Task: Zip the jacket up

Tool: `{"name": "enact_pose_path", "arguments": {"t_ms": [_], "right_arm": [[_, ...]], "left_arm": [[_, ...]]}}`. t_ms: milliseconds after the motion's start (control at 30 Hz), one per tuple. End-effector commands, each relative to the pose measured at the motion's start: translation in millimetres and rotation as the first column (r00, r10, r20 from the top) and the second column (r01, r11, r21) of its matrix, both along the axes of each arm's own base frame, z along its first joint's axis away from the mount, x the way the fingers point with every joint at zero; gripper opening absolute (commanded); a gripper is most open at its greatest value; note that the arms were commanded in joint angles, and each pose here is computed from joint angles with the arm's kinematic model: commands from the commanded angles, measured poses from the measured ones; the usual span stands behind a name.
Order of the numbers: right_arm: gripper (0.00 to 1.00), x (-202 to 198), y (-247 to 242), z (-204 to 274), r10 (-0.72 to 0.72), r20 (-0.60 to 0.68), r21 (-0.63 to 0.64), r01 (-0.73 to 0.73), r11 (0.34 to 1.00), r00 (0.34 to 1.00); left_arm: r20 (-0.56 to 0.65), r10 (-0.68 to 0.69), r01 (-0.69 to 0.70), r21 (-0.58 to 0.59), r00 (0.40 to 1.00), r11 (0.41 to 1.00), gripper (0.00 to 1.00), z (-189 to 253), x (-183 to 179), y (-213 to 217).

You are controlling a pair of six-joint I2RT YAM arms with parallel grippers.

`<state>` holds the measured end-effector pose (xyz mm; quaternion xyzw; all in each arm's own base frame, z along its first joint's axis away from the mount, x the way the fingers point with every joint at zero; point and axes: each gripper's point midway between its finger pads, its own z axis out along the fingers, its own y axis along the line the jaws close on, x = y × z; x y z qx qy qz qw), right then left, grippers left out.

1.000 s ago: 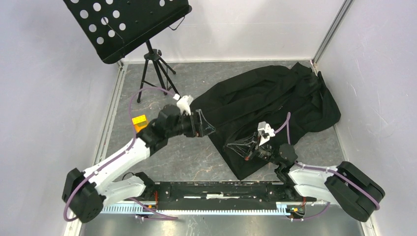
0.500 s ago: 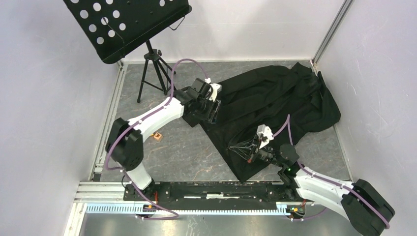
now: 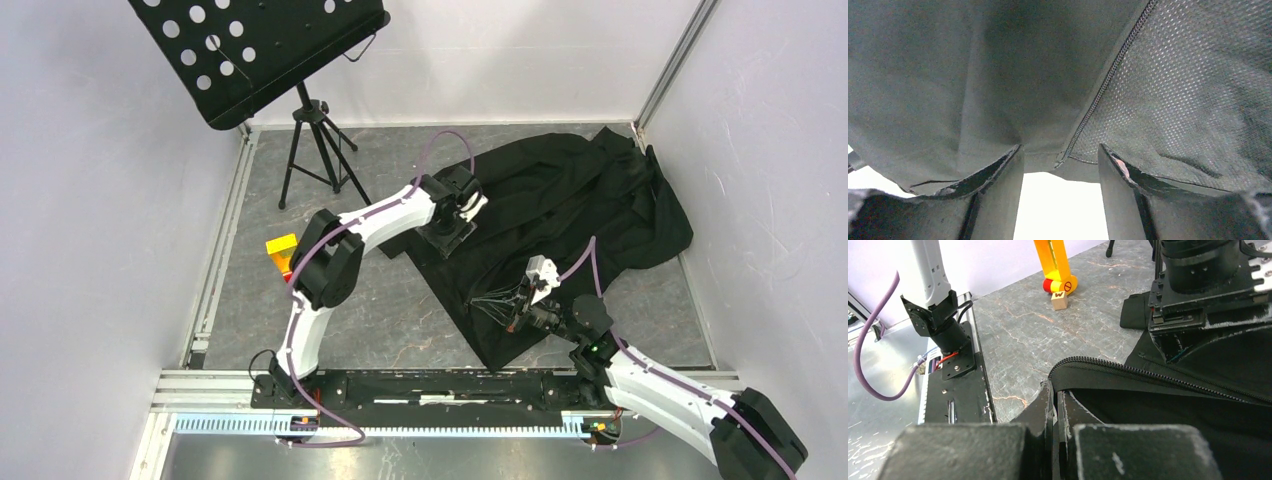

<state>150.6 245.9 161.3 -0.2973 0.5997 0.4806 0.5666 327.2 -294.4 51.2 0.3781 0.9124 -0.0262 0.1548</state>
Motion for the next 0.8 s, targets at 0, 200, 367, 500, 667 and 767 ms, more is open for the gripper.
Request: {"name": "enact_pose_path", "arguments": {"t_ms": [0, 200, 367, 500, 667, 767], "right_arm": [[0.0, -14, -17, -64, -0.019, -0.078, -0.092, 0.012, 0.996, 0.997], [0.0, -15, -18, -67, -0.023, -0.088, -0.091, 0.015, 0.996, 0.996], [0.0, -15, -19, -67, -0.028, -0.087, -0.09, 0.02, 0.996, 0.996], [0.0, -15, -19, -66, -0.026, -0.083, -0.088, 0.019, 0.996, 0.996], [0.0, -14, -19, -66, -0.028, -0.08, -0.094, 0.02, 0.995, 0.996], [0.0, -14, -19, -67, -0.027, -0.078, -0.097, 0.02, 0.995, 0.997]], "left_arm": [[0.012, -0.055, 0.053, 0.141, 0.998, 0.989, 0.62, -2, 6, 11], [0.016, -0.065, 0.061, 0.177, 0.998, 0.982, 0.55, -7, 10, 10], [-0.022, -0.086, 0.089, 0.213, 0.996, 0.973, 0.58, -19, 6, 9], [-0.022, -0.084, 0.087, 0.223, 0.996, 0.971, 0.57, -25, 9, 8], [-0.017, -0.083, 0.085, 0.232, 0.996, 0.969, 0.44, -32, 16, 4], [-0.011, -0.076, 0.077, 0.231, 0.997, 0.97, 0.38, -32, 17, 3]]}}
